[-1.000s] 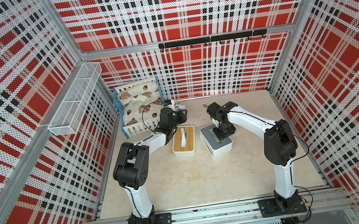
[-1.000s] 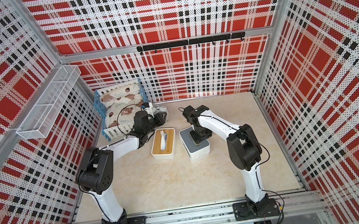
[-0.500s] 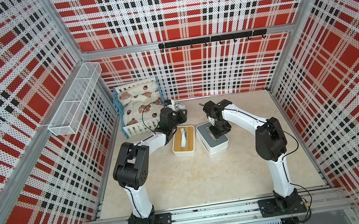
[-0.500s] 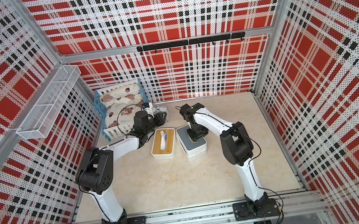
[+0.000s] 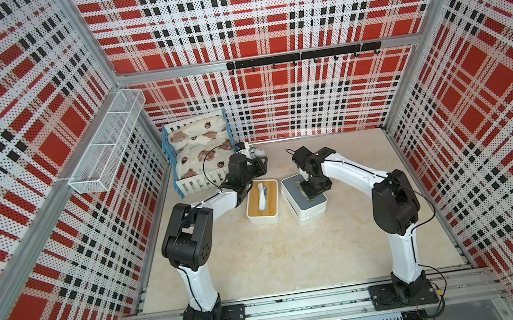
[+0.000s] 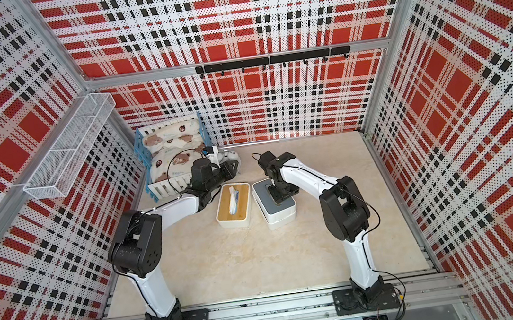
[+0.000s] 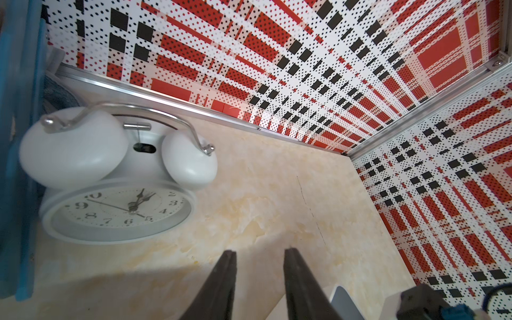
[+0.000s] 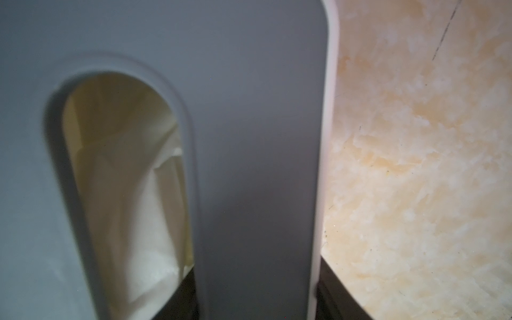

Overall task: Put the tissue paper into the tissue box
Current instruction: Close the box lid on the tissue box.

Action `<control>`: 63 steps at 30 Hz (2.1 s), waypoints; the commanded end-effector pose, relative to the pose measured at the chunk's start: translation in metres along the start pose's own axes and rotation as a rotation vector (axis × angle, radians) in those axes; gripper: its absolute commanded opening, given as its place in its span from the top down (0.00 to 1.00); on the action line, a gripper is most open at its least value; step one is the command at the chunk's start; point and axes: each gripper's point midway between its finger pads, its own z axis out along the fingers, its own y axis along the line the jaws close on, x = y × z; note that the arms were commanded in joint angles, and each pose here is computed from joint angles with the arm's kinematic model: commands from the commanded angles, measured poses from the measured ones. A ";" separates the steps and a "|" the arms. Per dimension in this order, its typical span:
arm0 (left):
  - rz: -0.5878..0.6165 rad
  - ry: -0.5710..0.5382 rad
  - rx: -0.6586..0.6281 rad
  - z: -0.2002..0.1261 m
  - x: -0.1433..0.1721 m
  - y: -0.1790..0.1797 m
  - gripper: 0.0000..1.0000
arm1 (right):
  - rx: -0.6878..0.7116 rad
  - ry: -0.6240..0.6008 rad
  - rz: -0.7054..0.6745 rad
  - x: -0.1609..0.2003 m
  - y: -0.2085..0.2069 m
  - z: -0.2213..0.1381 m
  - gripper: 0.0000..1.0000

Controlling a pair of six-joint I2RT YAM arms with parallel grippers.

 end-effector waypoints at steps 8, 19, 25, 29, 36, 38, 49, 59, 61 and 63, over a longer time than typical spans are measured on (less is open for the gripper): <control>0.016 -0.011 0.030 0.005 -0.005 -0.011 0.65 | 0.114 -0.091 0.045 0.002 -0.021 0.022 0.76; 0.080 0.057 0.060 0.025 0.013 -0.032 0.65 | 0.122 -0.245 0.107 -0.006 -0.024 0.025 0.78; 0.077 0.104 0.033 0.040 0.025 -0.026 0.66 | 0.131 -0.294 0.109 -0.003 -0.025 0.019 0.79; 0.067 0.140 0.027 0.049 0.034 -0.023 0.67 | 0.140 -0.287 0.101 -0.001 -0.026 0.021 0.79; 0.075 0.213 -0.005 0.068 0.054 -0.019 0.72 | 0.143 -0.282 0.098 0.000 -0.025 0.025 0.79; 0.068 0.232 -0.005 0.073 0.059 -0.018 0.73 | 0.142 -0.289 0.098 -0.001 -0.025 0.023 0.79; 0.060 0.287 -0.002 0.084 0.074 -0.016 0.73 | 0.223 -0.262 0.092 -0.002 -0.032 0.012 0.79; 0.055 0.325 0.008 0.090 0.084 -0.017 0.73 | 0.355 -0.237 0.078 0.000 -0.042 0.022 0.80; 0.054 0.332 0.010 0.091 0.086 -0.017 0.73 | 0.348 -0.245 0.078 0.000 -0.040 0.027 0.80; 0.053 0.337 0.011 0.092 0.087 -0.017 0.74 | 0.345 -0.254 0.083 0.000 -0.039 0.029 0.80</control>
